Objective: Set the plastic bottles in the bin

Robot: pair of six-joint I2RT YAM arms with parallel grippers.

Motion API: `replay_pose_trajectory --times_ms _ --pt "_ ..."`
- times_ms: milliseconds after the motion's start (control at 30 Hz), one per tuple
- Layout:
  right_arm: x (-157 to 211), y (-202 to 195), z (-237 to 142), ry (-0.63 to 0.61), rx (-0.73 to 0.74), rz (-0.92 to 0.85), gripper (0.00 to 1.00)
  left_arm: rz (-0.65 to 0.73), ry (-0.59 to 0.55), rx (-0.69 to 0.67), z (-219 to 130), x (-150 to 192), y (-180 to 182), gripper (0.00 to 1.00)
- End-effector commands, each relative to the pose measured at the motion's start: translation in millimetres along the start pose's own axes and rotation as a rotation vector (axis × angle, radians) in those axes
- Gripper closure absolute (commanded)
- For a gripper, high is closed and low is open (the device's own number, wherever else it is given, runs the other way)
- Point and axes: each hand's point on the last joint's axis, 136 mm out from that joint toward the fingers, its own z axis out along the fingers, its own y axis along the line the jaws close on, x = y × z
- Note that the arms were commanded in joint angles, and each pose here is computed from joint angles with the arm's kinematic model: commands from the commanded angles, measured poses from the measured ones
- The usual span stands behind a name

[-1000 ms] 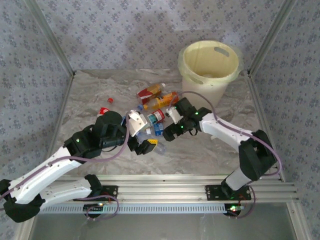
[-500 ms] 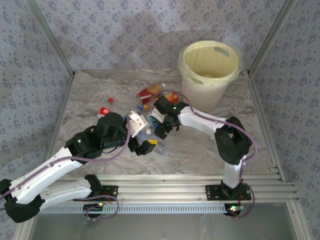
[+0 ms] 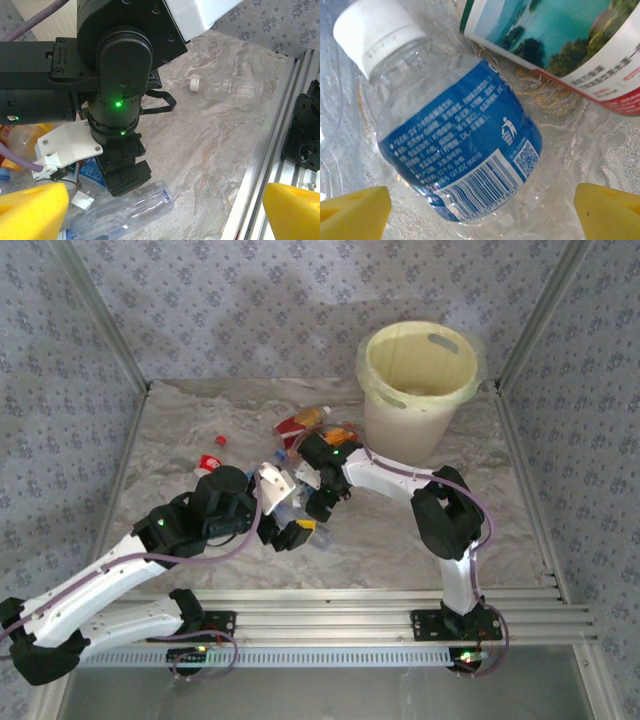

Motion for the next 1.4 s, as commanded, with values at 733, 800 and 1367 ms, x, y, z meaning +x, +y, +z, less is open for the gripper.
replay_pose_trajectory --times_ms 733,800,1367 --pt "77 -1 3 -0.045 -0.105 0.447 0.19 -0.029 -0.023 0.033 12 -5 -6 0.00" --pt "76 2 3 -0.041 -0.108 0.434 0.16 -0.032 -0.021 0.036 12 -5 -6 0.00" --pt "87 21 0 0.059 -0.066 0.337 0.18 -0.046 -0.033 0.041 10 -6 -7 0.00"
